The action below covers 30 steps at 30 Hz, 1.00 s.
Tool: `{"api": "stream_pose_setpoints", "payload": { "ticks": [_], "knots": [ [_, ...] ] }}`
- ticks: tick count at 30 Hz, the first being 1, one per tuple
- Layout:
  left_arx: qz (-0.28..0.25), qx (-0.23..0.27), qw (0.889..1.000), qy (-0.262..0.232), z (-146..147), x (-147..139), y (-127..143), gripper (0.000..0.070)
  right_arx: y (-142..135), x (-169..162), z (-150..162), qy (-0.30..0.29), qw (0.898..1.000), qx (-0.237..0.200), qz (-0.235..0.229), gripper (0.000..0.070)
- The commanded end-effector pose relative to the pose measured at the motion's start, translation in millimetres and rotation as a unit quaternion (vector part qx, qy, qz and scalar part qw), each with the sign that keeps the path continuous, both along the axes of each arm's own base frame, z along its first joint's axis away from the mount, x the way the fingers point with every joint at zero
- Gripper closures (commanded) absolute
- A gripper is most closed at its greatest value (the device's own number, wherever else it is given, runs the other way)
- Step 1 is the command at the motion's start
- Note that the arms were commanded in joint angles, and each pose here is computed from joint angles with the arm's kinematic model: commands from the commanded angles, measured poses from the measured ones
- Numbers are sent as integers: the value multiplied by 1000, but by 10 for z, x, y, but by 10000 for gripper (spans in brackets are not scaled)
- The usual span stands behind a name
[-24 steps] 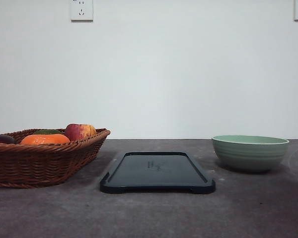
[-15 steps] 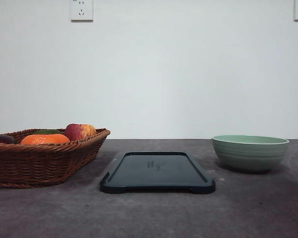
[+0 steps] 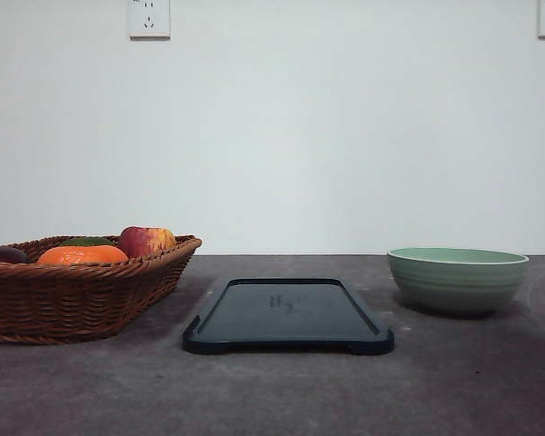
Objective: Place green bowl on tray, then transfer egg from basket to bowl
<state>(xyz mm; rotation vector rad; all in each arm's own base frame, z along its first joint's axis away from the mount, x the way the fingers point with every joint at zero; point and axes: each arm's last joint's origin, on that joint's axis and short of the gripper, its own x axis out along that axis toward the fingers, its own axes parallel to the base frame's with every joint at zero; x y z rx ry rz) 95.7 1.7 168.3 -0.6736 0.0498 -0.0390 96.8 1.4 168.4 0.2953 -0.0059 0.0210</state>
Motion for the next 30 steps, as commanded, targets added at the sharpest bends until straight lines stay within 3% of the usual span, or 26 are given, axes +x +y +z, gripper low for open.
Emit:
{"api": "stream_pose_setpoints", "payload": {
  "ticks": [1, 7, 9, 14, 25, 30],
  "knots": [
    [3, -6, 1000, -13, -19, 12, 3, 700, 0, 0, 60, -34, 999, 22, 2, 686],
    [8, 99, 991, -92, 141, -2, 2, 700, -1, -32, 244, -128, 992, 5, 1, 694],
    [19, 133, 985, -106, 215, -18, 6, 700, -4, -43, 285, -135, 991, -8, -7, 694],
    [57, 156, 979, -116, 465, -62, 24, 700, -5, -62, 408, -131, 991, -27, -10, 694],
    [37, 166, 985, -33, 1080, 27, 24, 700, 10, 12, 837, -68, 997, -35, 15, 694],
    [-17, 164, 986, 1, 1278, 186, 4, 700, 32, 115, 1018, -11, 997, -45, 54, 694]
  ]
}}
